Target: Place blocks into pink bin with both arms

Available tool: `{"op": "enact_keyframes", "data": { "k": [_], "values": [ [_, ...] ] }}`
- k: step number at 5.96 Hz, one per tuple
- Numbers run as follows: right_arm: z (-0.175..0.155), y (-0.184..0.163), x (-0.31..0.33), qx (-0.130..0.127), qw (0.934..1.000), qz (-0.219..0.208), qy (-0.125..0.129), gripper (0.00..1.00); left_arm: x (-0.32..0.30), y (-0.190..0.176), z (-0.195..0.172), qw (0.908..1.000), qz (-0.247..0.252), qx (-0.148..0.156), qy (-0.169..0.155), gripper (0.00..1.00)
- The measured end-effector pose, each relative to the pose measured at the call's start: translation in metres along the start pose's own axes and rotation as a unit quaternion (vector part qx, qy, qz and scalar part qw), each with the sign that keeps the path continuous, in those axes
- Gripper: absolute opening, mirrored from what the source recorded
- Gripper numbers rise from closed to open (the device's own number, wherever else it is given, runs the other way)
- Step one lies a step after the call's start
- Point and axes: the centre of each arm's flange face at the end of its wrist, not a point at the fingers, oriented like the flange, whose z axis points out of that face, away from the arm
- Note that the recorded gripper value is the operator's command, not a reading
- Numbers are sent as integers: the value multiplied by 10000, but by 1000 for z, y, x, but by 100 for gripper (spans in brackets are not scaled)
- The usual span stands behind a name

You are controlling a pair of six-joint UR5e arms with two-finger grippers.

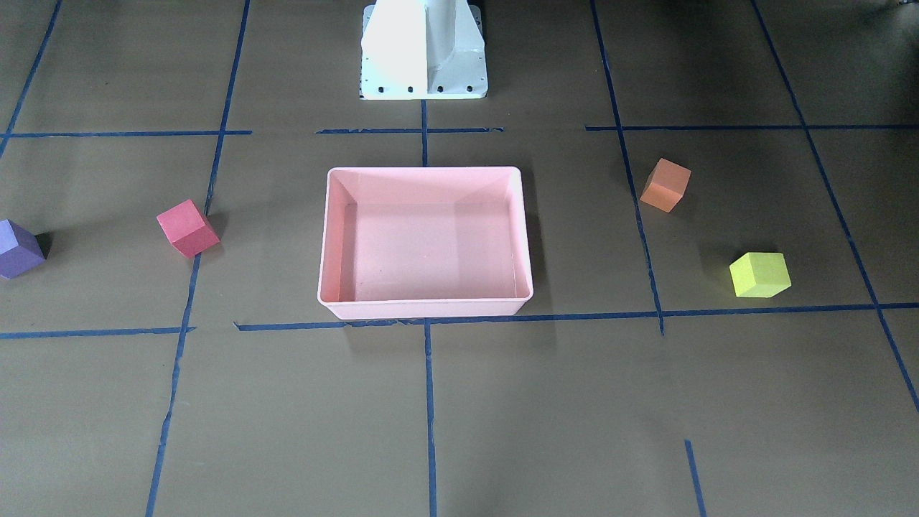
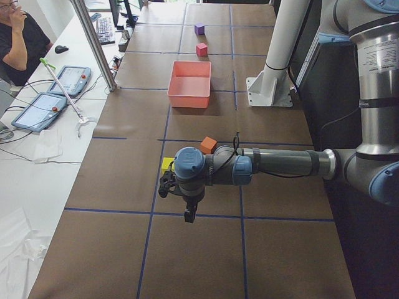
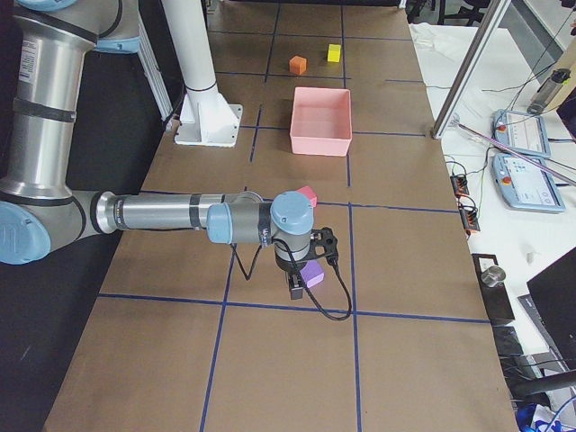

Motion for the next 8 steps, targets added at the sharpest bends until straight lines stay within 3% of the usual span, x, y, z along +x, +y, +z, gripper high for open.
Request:
{"op": "enact_keyframes", "data": {
  "k": [3, 5, 8],
  "values": [
    [9, -1, -9, -17, 10000, -45, -2, 100, -1, 12, 4, 9998, 161, 153, 3, 100],
    [27, -13, -30, 38, 9987, -507, 20, 100, -1, 12, 5, 9997, 154, 165, 7, 100],
    [71, -39, -77, -221, 9911, -1310, 111, 100, 1, 12, 4, 9997, 137, 185, 36, 100]
  ]
}}
